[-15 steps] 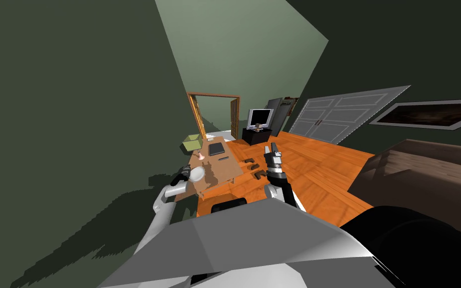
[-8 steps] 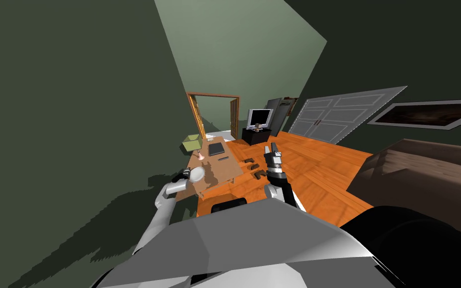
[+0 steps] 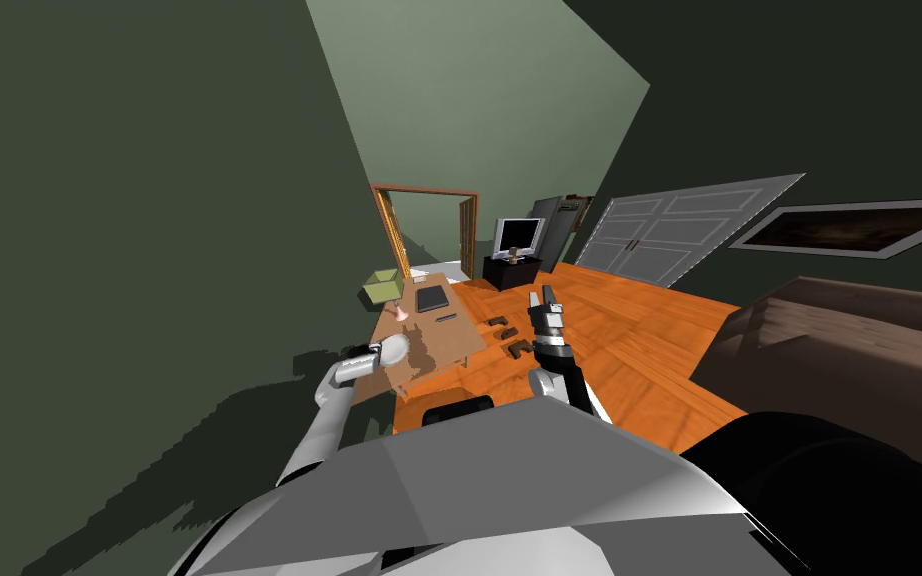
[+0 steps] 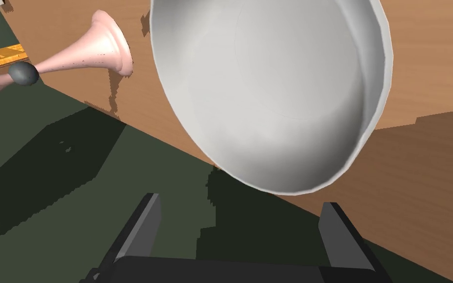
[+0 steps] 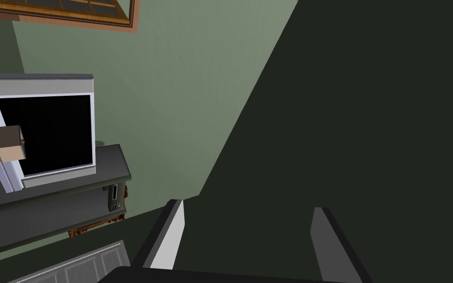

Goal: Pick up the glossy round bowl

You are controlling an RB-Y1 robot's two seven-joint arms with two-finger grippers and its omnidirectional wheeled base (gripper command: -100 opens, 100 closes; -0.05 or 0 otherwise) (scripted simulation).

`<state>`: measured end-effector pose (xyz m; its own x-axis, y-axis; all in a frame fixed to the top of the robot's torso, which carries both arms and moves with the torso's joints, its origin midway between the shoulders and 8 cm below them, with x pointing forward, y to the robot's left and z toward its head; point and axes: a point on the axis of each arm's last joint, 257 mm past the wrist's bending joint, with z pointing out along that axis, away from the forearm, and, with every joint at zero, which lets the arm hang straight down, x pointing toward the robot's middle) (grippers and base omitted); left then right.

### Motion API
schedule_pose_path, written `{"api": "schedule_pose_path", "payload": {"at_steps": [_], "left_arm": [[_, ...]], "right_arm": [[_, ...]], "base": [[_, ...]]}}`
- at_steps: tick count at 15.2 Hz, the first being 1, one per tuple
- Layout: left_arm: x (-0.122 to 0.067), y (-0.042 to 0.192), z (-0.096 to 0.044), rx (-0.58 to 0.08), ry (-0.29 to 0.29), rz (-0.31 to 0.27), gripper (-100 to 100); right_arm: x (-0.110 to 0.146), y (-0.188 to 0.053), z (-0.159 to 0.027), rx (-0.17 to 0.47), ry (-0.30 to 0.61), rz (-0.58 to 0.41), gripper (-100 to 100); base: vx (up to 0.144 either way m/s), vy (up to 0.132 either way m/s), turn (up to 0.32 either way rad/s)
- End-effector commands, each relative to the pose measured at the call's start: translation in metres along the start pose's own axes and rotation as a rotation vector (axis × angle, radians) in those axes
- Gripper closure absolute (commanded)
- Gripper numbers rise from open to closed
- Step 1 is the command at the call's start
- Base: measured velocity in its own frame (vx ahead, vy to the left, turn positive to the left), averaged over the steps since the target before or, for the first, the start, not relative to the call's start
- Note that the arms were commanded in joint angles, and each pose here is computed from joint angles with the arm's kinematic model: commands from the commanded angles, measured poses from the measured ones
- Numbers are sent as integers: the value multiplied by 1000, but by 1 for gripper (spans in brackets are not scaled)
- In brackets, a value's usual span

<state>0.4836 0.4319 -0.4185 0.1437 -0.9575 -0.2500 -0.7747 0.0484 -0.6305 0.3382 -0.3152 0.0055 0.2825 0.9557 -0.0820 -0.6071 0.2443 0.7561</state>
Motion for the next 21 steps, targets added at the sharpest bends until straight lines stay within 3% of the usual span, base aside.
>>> {"api": "schedule_pose_path", "payload": {"at_steps": [1,9,11,21], "left_arm": [[0,13,3,-48,5,-2,-100],[10,52,10,-267,44,-23,-100],[10,57,9,-281,46,-23,-100],[29,94,-2,-513,107,-43,-100]], "right_arm": [[0,0,0,0,0,0,0],[0,0,0,0,0,0,0],[0,0,0,0,0,0,0],[0,0,0,0,0,0,0]], "base": [[9,1,-8],[16,0,-20],[20,-1,-16],[26,-4,-25]]}}
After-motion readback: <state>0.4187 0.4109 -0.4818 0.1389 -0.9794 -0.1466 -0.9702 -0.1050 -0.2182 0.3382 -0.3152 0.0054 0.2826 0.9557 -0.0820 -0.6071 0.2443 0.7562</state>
